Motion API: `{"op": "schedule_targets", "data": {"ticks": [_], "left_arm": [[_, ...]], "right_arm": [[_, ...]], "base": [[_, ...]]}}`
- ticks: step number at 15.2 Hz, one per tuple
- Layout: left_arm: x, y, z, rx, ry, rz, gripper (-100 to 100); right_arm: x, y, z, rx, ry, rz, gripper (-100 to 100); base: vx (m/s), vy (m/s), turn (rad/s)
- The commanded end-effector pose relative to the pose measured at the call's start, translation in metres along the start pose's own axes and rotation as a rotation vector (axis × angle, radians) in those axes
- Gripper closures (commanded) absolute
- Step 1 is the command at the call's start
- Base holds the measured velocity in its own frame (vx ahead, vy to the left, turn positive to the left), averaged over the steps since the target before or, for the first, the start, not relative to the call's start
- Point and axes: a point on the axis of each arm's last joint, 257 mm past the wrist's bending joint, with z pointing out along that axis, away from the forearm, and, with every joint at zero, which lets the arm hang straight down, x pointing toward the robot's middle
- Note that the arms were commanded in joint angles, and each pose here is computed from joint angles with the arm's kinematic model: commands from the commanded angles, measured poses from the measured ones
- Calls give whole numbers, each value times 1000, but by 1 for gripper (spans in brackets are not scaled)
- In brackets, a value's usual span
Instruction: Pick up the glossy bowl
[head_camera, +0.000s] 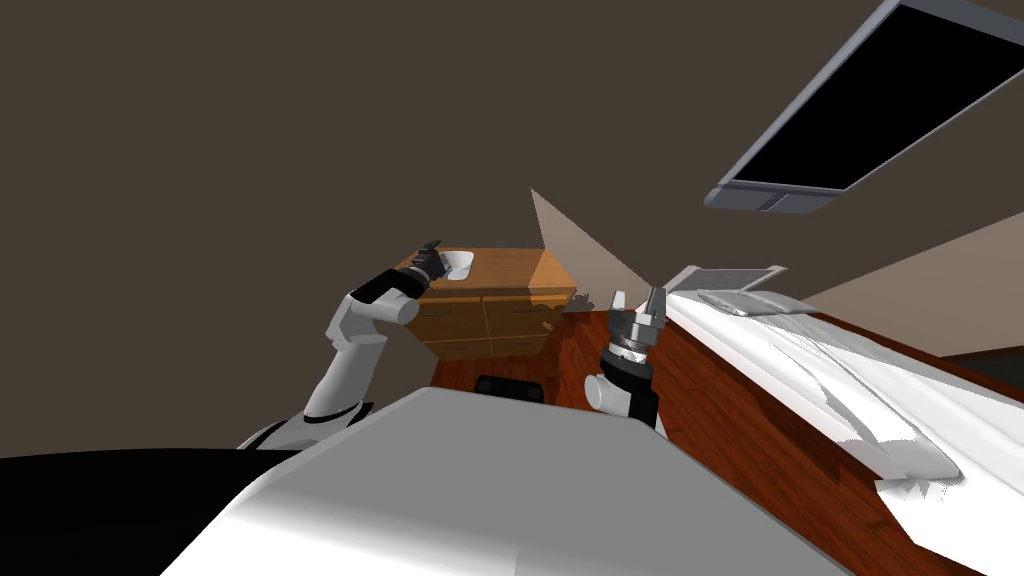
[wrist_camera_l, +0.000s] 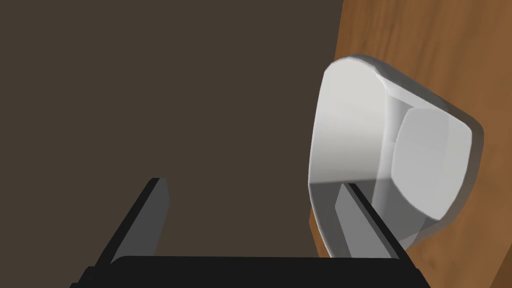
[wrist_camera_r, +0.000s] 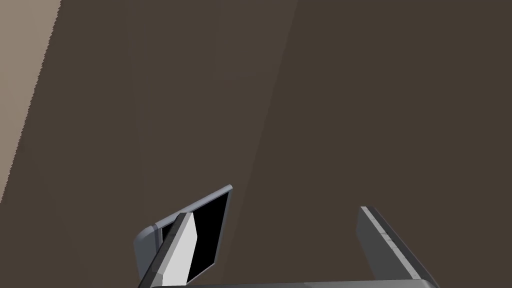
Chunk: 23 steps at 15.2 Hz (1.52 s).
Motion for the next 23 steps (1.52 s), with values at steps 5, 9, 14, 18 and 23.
{"op": "schedule_targets", "data": {"ticks": [5, 9, 14, 18, 23], "left_arm": [[-10, 16, 4, -100, -13, -12, -100], [-17, 24, 7, -166, -20, -22, -100], [-29, 27, 11, -246, -26, -40, -100], [-37, 35, 10, -315, -37, -48, -100], [-45, 46, 6, -398, -52, -55, -100]], "right_arm": [[0, 0, 0, 0, 0, 0, 0], [0, 0, 0, 0, 0, 0, 0], [0, 0, 0, 0, 0, 0, 0], [0, 0, 0, 0, 0, 0, 0], [0, 0, 0, 0, 0, 0, 0]], "base": [[13, -35, -3], [15, -32, -4], [19, -30, -5], [17, -27, -5], [23, -26, -8]]}}
